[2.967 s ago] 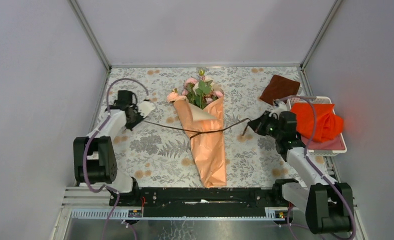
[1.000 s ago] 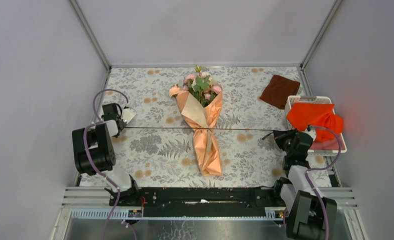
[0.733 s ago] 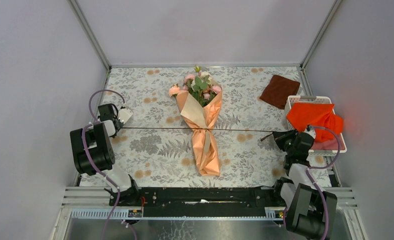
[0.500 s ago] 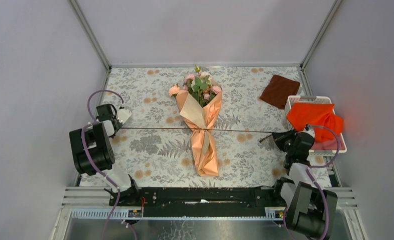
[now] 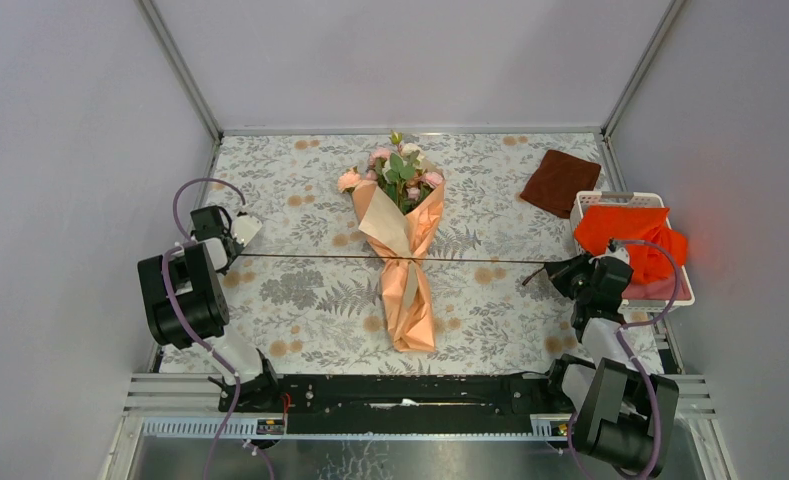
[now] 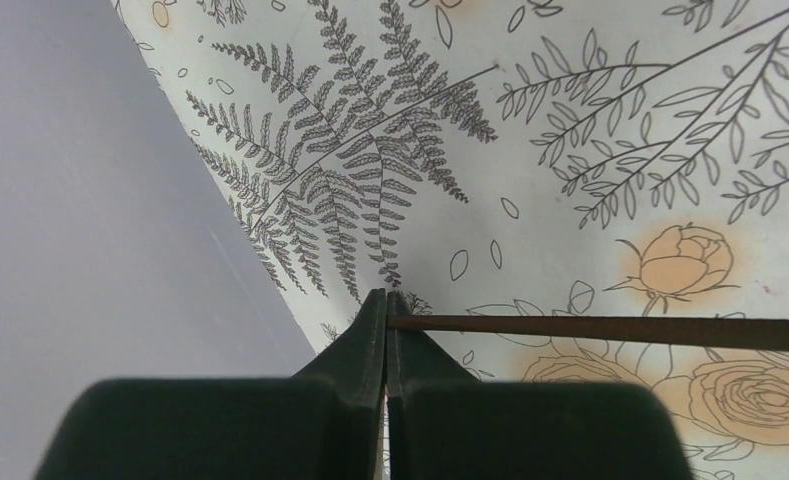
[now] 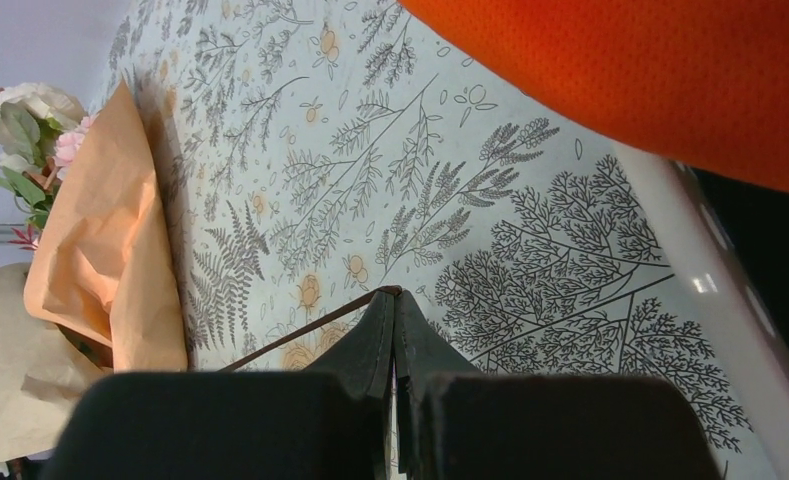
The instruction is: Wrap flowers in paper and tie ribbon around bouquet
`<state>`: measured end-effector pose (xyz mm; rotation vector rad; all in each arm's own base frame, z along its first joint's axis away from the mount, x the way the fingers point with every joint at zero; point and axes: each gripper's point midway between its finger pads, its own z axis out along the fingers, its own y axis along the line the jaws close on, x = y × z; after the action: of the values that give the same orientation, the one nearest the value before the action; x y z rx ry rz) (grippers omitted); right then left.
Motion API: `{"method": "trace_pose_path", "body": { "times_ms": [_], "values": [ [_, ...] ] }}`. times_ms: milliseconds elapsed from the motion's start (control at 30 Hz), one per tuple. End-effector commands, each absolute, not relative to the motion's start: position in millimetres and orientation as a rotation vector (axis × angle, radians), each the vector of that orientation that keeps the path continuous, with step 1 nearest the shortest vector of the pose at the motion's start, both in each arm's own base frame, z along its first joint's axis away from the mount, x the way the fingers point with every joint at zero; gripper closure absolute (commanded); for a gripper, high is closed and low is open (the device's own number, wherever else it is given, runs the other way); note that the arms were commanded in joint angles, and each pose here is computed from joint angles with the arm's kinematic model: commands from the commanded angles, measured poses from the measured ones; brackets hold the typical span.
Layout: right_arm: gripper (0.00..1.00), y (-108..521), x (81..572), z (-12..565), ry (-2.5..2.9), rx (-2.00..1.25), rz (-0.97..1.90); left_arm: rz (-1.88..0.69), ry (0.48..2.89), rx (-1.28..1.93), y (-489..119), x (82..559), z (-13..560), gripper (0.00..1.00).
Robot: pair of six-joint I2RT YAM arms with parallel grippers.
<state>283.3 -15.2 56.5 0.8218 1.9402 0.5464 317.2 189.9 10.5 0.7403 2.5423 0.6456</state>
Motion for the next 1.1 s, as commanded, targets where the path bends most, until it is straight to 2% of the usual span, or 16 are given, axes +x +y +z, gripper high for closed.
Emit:
{"method": "trace_pose_path", "body": {
  "times_ms": [0, 100, 367, 667, 867, 933, 1067],
  "values": [
    [1.00, -37, 299, 79, 1.866, 0.772, 0.459, 0.609, 2.606, 0.686, 197, 307, 3, 1.00],
    [1.00, -31, 300, 80, 1.893, 0.747, 0.487, 0.541, 2.594, 0.671, 189, 311, 7, 1.00],
    [1.00, -34, 299, 73, 1.867, 0.809, 0.506, 0.606, 2.602, 0.672, 200, 312, 2, 1.00],
    [1.00, -29, 302, 79, 1.882, 0.781, 0.577, 0.538, 2.615, 0.663, 192, 312, 2, 1.00],
    [1.00, 39, 301, 108, 1.968, 0.475, 0.583, 0.322, 2.465, 0.771, 110, 336, 54, 1.00],
    [1.00, 70, 296, 109, 2.009, 0.385, 0.608, 0.186, 2.400, 0.776, 76, 350, 81, 1.00],
    [1.00, 118, 284, 102, 2.114, 0.222, 0.643, 0.090, 2.296, 0.840, 23, 371, 128, 1.00]
  ]
}}
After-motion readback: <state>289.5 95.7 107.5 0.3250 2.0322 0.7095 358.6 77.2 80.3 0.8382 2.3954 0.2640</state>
